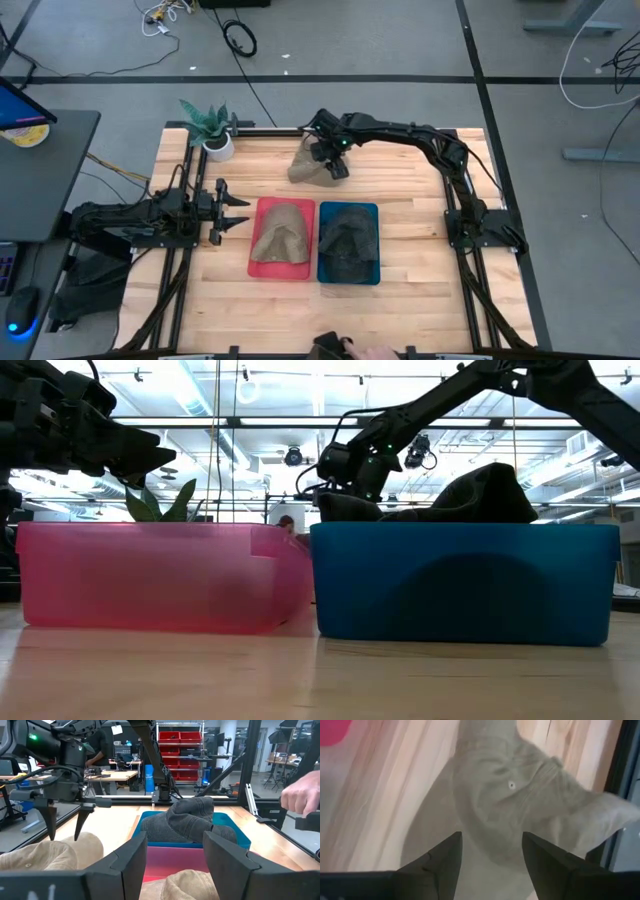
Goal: Pick & Place hat
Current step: Put the brown cap into the red bin
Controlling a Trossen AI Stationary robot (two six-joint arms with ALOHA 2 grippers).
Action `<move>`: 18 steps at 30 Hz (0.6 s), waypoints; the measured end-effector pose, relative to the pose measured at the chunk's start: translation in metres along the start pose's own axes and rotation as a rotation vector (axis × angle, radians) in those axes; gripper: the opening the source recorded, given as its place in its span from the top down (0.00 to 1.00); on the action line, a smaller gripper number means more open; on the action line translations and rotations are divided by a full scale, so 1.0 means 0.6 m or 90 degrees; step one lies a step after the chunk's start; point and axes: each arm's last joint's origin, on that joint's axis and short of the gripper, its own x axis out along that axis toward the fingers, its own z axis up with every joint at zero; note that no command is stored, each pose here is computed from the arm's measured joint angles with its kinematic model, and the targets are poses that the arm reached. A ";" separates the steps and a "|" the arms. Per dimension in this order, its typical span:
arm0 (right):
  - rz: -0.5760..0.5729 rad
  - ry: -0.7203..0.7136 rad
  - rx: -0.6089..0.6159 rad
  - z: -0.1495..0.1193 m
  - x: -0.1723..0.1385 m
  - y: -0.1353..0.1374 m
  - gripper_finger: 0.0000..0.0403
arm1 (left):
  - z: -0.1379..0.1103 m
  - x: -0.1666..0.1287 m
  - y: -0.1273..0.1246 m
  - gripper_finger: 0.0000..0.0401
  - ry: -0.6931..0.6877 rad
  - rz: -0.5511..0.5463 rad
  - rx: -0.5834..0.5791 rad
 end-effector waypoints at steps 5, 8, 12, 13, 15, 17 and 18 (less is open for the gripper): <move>-0.016 -0.015 -0.012 0.004 0.000 -0.004 0.48 | 0.000 0.000 0.000 0.51 0.000 0.000 0.000; -0.022 -0.021 -0.020 0.005 0.000 -0.006 0.48 | 0.000 0.000 0.000 0.51 0.000 0.000 0.000; -0.005 -0.015 -0.008 0.001 0.016 -0.004 0.48 | 0.000 0.000 0.000 0.51 0.000 0.000 0.000; 0.000 -0.012 -0.006 0.000 0.024 -0.004 0.48 | 0.000 0.000 0.000 0.51 0.000 0.000 0.000; 0.010 0.001 -0.009 -0.005 0.036 -0.002 0.48 | 0.000 0.000 0.000 0.51 0.000 0.000 0.000; 0.005 0.004 -0.012 -0.005 0.038 -0.003 0.48 | 0.000 0.000 0.000 0.51 0.000 0.000 0.000; 0.005 0.003 -0.010 -0.004 0.036 -0.002 0.48 | 0.000 0.000 0.000 0.51 0.000 0.000 0.000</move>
